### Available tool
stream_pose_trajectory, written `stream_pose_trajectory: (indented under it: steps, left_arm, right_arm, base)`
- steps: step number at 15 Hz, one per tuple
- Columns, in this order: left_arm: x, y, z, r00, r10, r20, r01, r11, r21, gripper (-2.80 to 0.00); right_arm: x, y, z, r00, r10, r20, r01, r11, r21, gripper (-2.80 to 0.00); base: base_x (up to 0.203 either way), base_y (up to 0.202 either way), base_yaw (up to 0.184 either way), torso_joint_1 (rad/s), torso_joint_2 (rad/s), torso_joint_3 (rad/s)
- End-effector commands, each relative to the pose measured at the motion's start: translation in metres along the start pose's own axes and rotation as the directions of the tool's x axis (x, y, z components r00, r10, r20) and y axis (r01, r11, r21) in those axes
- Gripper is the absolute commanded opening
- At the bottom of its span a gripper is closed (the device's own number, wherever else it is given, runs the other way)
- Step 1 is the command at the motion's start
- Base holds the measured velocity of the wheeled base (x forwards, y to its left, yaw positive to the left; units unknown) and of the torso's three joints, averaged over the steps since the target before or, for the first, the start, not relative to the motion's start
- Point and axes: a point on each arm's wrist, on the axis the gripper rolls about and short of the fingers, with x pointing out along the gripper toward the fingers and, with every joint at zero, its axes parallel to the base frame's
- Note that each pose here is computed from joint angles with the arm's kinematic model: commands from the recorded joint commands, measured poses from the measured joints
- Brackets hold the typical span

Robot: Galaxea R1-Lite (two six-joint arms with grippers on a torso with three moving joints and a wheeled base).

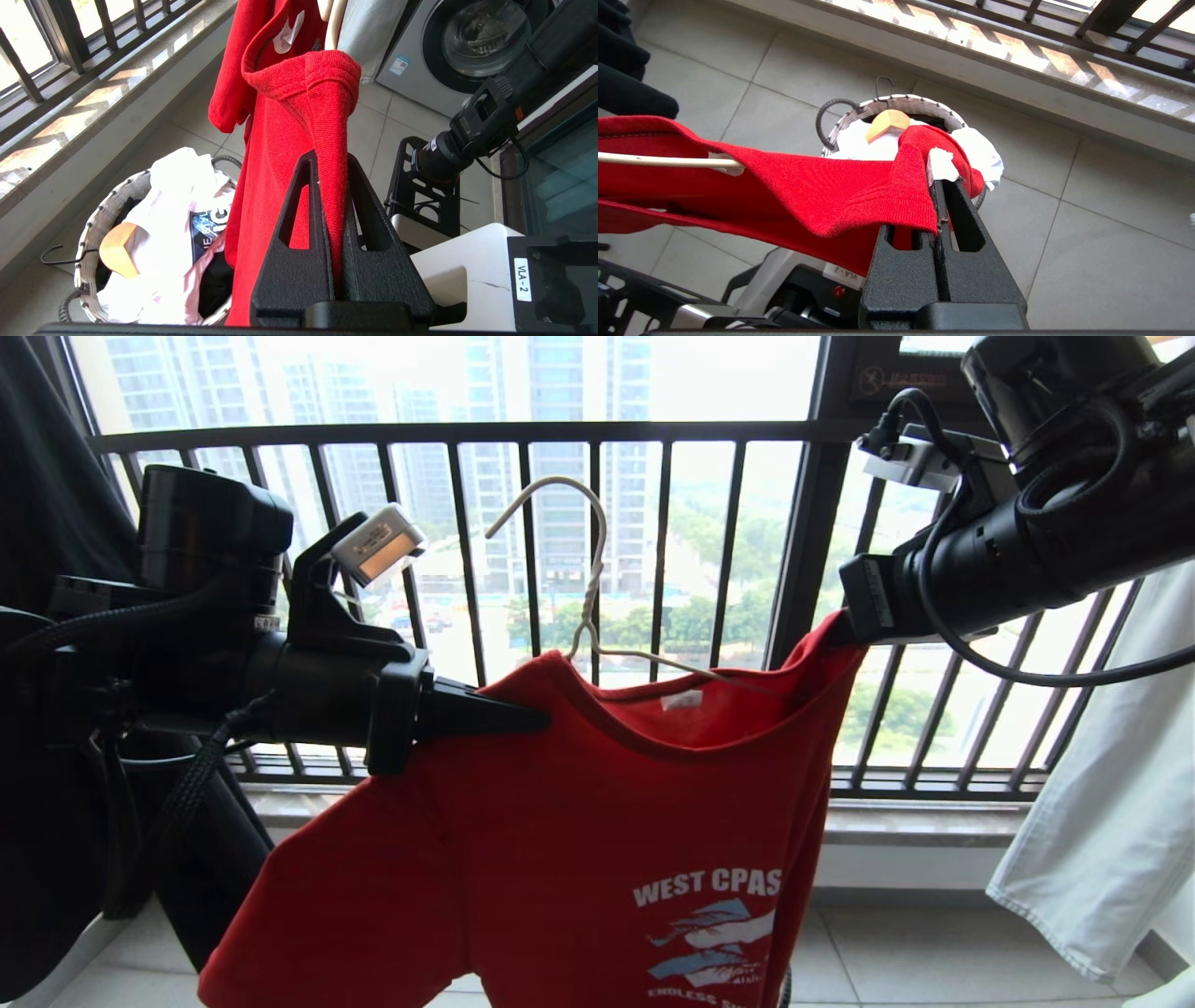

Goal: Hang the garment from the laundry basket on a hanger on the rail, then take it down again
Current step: Hang the clothes on the clothes rack

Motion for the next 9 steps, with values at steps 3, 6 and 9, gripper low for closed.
stream_pose_trajectory:
  steps: [3,6,9]
  left_arm:
    - [-0.001,-0.005,-0.003,0.996,-0.018,0.083,0.018,1.000,0.003,-2.80]
    - [0.011,-0.012,-0.011,0.996,-0.060,0.067,0.059,0.998,0.020,-2.80]
    - [0.017,-0.010,-0.015,0.997,-0.030,0.066,0.029,0.999,0.020,-2.80]
  right_arm:
    - [-0.003,0.030,-0.006,0.994,-0.106,0.035,0.110,0.984,-0.142,-2.80]
    - [-0.004,0.030,-0.005,0.972,-0.223,0.076,0.234,0.955,-0.182,-2.80]
    - [-0.014,0.026,-0.001,0.950,-0.280,0.137,0.299,0.942,-0.151,-2.80]
  base:
    - [0.000,0.000,0.000,0.000,0.00,0.000]
    - [0.000,0.000,0.000,0.000,0.00,0.000]
    - [0.000,0.000,0.000,0.000,0.00,0.000]
